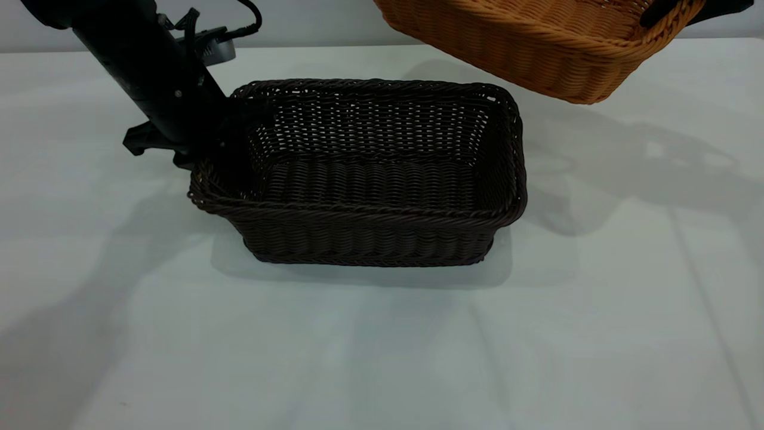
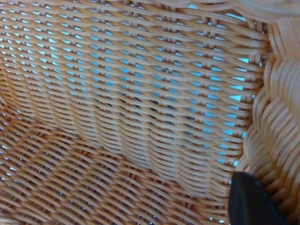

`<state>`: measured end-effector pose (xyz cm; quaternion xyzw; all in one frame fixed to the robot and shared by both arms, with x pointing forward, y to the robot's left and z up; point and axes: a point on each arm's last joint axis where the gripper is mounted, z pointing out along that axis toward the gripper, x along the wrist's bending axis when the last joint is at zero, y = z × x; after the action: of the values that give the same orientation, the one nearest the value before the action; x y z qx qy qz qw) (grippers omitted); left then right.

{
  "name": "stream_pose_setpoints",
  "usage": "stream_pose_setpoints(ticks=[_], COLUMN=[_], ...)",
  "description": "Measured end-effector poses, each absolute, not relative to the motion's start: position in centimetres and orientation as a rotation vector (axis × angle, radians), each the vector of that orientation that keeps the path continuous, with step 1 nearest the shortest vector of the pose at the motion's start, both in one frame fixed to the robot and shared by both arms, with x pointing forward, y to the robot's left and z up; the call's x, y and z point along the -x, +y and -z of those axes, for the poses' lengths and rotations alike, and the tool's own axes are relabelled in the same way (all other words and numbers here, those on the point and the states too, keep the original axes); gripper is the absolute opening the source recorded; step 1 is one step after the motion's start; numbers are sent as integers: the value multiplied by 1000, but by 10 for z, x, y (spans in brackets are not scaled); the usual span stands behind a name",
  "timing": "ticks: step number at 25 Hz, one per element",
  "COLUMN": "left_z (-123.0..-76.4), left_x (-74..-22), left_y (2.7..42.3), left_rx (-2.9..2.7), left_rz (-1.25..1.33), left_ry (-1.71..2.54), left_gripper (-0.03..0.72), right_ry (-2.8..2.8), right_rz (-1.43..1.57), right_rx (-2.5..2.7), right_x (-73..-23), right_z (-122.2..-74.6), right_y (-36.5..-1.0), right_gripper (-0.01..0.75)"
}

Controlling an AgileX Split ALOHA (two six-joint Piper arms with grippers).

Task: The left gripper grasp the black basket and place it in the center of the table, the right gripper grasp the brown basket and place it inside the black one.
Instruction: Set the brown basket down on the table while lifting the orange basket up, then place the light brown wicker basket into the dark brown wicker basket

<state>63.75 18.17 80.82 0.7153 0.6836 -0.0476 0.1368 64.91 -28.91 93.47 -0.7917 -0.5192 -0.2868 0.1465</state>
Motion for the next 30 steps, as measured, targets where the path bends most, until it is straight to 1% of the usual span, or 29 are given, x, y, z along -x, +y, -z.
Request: stream_pose_setpoints(ticks=[2, 5, 7, 8, 10, 12, 15, 18, 20, 24, 27, 30], left_z=[-808, -809, -815, -821, -841, -866, -911, -959, -995, -1058, -1085, -1096], left_x=[-635, -632, -630, -629, -629, -628, -624, -614, -606, -589, -576, -569], left_y=[181, 181, 181, 181, 182, 183, 190, 203, 214, 234, 242, 246], left_rx=[-2085, -2109, -2137, -2157, -2186, -2215, -2281, -2342, -2339, -2217, -2147, -2129], left_rz=[167, 212, 230, 235, 214, 175, 63, -101, -272, -599, -718, -749], left_ry=[1984, 1989, 1977, 1965, 1925, 1878, 1814, 1795, 1797, 1818, 1824, 1834], left_gripper=[235, 440, 552, 601, 653, 663, 635, 599, 588, 582, 582, 582], right_ry=[-1498, -1511, -1526, -1531, -1542, -1545, -1548, -1551, -1585, -1718, -1815, -1924], right_rz=[823, 820, 818, 814, 812, 808, 803, 794, 785, 755, 707, 650], right_rx=[2274, 2262, 2248, 2239, 2228, 2218, 2211, 2197, 2168, 2046, 1937, 1840], right_x=[-649, -648, -648, -647, -646, -646, -645, -645, -644, -640, -637, -641], right_z=[-935, -935, -935, -935, -935, -935, -935, -936, -936, -936, -928, -922], right_y=[-289, -289, -288, -288, -287, -287, -287, -285, -277, -233, -196, -169], right_gripper=[67, 67, 67, 67, 67, 67, 67, 67, 67, 67, 67, 67])
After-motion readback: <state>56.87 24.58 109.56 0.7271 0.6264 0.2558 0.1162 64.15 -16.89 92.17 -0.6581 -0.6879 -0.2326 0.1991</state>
